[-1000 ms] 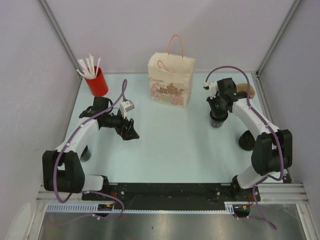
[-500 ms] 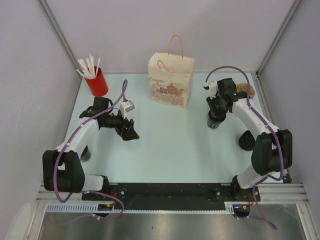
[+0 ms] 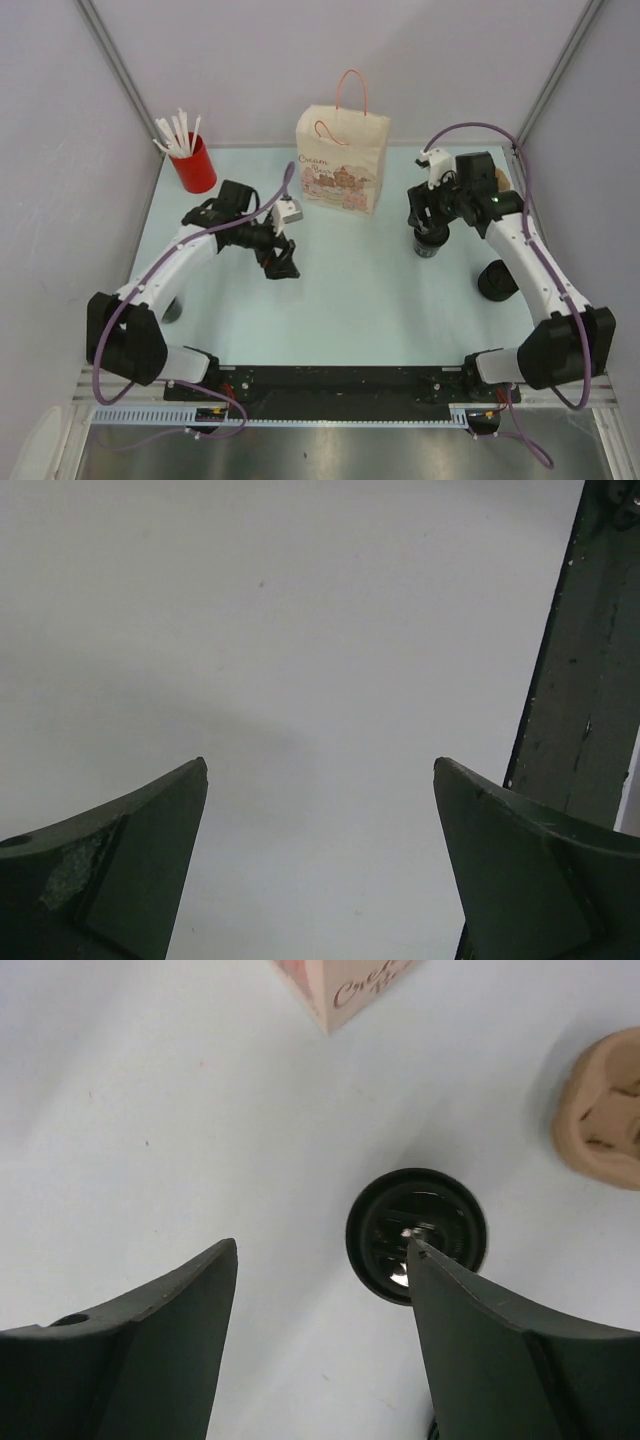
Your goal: Pack the takeout coffee
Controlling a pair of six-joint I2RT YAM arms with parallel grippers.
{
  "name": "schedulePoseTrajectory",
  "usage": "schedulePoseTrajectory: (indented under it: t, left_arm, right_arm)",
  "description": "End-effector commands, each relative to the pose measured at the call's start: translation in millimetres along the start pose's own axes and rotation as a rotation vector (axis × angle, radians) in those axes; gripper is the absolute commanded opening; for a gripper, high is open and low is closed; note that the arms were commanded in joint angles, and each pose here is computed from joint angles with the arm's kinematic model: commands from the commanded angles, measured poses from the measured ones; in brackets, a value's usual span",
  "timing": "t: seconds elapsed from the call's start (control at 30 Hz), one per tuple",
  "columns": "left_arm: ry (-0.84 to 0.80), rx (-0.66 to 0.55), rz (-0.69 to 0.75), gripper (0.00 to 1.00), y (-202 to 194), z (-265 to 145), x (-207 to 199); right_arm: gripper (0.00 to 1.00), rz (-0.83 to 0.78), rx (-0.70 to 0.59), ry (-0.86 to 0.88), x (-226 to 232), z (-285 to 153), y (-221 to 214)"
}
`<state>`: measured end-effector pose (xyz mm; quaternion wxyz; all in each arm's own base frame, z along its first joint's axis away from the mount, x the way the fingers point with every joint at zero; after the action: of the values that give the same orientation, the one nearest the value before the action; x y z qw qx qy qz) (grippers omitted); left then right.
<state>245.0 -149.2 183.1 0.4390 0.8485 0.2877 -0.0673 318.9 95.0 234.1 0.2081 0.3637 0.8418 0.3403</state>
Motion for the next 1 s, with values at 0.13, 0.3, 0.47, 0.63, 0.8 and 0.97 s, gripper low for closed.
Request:
schedulePoseTrajectory:
  t: [0.13, 0.3, 0.47, 0.63, 0.8, 0.97]
  left_arm:
    - [-0.022, 0.06, 0.071, 0.99, 92, 42, -16]
    - [-0.067, 0.054, 0.105, 1.0, 140, 91, -42]
    - [-0.102, 0.081, 0.064, 0.99, 167, 145, -54]
    - [-0.12, 0.037, -0.007, 0.99, 197, 178, -57]
    - [-0.077, 0.013, 0.0, 0.99, 202, 211, -59]
    - [-0.029, -0.055, -0.027, 0.99, 213, 227, -51]
  right_arm:
    - [0.74, 0.2, -0.204, -0.055, -69, -55, -7]
    - [0.68, 0.432, -0.182, 0.097, -90, -44, -49]
    - [0.58, 0.611, -0.161, 0.238, -104, -23, -89]
    - [0.56, 0.648, -0.156, 0.272, -107, -13, -96]
    - [0.53, 0.668, -0.123, 0.306, -103, 2, -103]
    - [0.52, 0.674, -0.112, 0.321, -102, 8, -106]
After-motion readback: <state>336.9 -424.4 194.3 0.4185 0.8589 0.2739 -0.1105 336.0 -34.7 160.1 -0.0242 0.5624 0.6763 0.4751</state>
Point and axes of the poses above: each gripper's point midway between its finger pads, its own z axis out along the fingers, its own x axis along the line the jaws close on, y = z × x, the point moved 5 cm from there along -z, back along the fingers, and after that the axes turned 10 degrees about -z, right-handed, at the moved point
